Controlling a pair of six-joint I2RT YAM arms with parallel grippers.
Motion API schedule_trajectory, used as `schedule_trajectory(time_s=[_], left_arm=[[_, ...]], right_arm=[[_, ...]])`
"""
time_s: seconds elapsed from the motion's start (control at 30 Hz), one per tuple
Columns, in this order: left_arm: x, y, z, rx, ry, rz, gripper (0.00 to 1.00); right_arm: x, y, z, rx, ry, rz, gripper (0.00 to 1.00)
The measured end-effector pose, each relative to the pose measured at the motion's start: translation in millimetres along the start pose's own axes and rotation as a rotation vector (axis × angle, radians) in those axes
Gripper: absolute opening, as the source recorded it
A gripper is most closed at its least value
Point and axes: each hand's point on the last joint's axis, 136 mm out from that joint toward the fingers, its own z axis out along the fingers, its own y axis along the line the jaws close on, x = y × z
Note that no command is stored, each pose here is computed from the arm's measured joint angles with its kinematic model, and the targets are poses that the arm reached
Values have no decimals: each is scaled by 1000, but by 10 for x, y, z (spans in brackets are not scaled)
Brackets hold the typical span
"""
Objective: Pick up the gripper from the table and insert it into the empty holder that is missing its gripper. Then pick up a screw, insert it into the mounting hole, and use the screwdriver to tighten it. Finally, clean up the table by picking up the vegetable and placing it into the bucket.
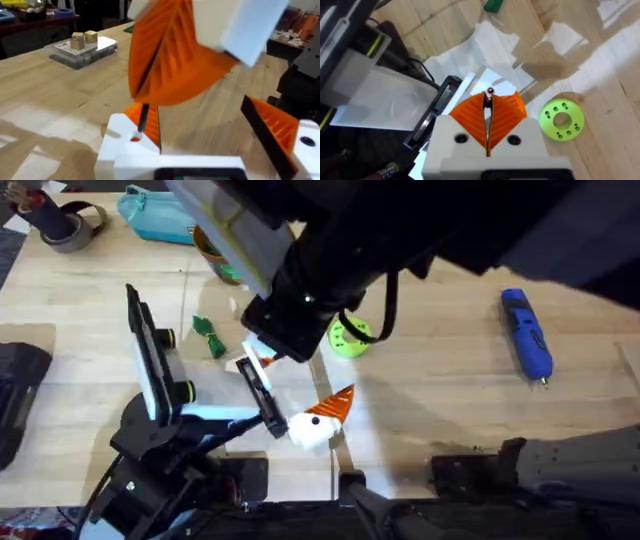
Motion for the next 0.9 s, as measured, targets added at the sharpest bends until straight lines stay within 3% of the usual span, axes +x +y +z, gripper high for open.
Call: schedule_trajectory(time_s=[0.9], left_arm=[[1,10,0,-6,0,-11,991]], right_arm=[[10,-81,203,49,42,-3,6]])
